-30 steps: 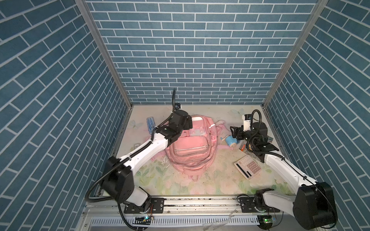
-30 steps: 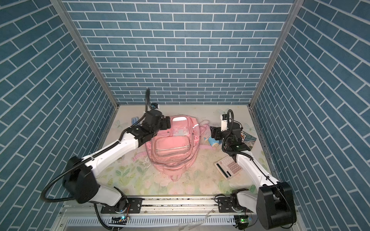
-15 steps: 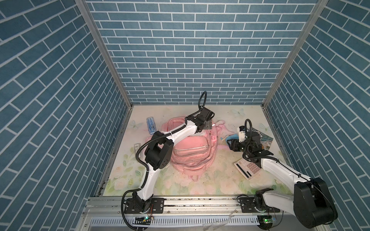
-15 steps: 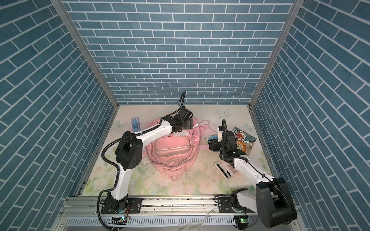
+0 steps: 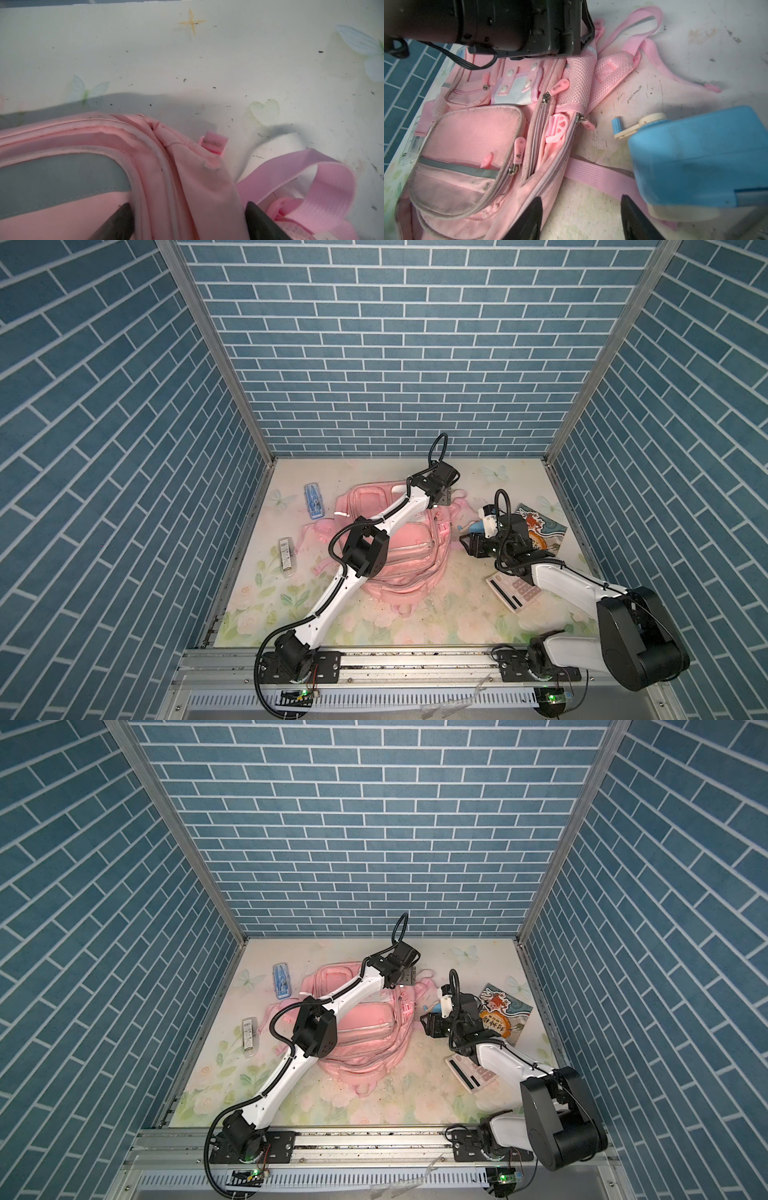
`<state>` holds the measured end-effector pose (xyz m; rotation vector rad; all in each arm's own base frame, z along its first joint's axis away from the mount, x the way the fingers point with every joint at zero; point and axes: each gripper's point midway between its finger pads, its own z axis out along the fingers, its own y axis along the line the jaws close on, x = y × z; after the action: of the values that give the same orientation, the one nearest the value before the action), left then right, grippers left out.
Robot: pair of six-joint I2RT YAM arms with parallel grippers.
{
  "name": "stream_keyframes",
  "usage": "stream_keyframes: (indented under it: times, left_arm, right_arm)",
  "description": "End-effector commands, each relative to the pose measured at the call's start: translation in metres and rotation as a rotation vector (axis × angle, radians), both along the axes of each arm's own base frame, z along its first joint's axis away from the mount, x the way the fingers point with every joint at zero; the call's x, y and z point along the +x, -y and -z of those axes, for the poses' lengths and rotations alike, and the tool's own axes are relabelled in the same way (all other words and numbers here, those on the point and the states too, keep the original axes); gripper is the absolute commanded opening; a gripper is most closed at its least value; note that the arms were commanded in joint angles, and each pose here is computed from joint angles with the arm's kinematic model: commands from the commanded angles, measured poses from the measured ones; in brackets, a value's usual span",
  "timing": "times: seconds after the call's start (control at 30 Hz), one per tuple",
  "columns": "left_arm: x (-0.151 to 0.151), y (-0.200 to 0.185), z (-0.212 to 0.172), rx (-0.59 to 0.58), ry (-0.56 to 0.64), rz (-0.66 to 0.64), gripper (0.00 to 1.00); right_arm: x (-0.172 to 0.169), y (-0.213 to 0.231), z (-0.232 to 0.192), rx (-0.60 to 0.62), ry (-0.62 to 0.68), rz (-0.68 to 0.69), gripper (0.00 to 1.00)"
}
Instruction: Pack the student bag
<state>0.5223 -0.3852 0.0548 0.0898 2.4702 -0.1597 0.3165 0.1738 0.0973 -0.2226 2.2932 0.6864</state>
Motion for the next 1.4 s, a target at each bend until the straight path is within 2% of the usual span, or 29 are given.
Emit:
stream_keyframes:
  times: [0.0,0.17,0.3,0.4,0.5,0.67,0.8,0.83,0.87,1.0,1.03,1.1,1.2,1.37]
  left_arm:
    - [-0.033,-0.018,0.056,0.099,-0.173,0.005,0.82]
    - [-0.039,-0.011,0.075,0.082,-0.224,0.045,0.68]
    - [-0.044,-0.007,0.077,0.069,-0.25,0.064,0.51]
    - [-0.046,-0.007,0.075,0.072,-0.255,0.07,0.43]
    - [-0.048,-0.008,0.068,0.076,-0.254,0.076,0.34]
    - [-0.047,-0.002,0.046,0.05,-0.223,0.108,0.24]
    - [-0.05,0.007,0.024,0.047,-0.193,0.18,0.15]
    - [-0.052,0.009,0.026,0.053,-0.198,0.209,0.15]
    - [-0.053,0.013,0.006,0.037,-0.177,0.231,0.15]
    - [-0.065,0.008,0.005,0.074,-0.212,0.269,0.17]
    - [-0.068,0.007,0.004,0.085,-0.221,0.275,0.22]
    - [-0.069,0.001,0.0,0.108,-0.219,0.265,0.49]
    - [-0.066,-0.002,-0.027,0.11,-0.167,0.243,0.65]
    - [-0.072,-0.01,-0.066,0.091,-0.111,0.218,0.75]
  right_arm:
    - [0.001,-0.006,-0.008,0.022,0.041,-0.026,0.61]
    - [-0.001,-0.006,-0.012,0.029,0.07,-0.034,0.61]
    - [-0.003,-0.005,-0.011,0.024,0.067,-0.04,0.6]
    - [-0.006,-0.004,-0.012,0.025,0.07,-0.038,0.59]
    - [-0.009,-0.003,-0.012,0.028,0.07,-0.038,0.59]
    - [-0.013,-0.001,-0.012,0.025,0.072,-0.038,0.57]
    - [-0.017,-0.001,-0.01,0.028,0.062,-0.041,0.57]
    - [-0.018,-0.001,-0.01,0.031,0.06,-0.04,0.57]
    - [-0.018,-0.001,-0.01,0.033,0.058,-0.042,0.57]
    - [-0.019,-0.002,-0.009,0.038,0.053,-0.044,0.56]
    - [-0.019,-0.002,-0.009,0.038,0.052,-0.044,0.56]
    - [-0.018,-0.001,-0.009,0.033,0.052,-0.039,0.56]
    - [-0.016,0.0,-0.01,0.022,0.054,-0.036,0.56]
    - [-0.014,0.004,-0.017,0.003,0.075,-0.017,0.56]
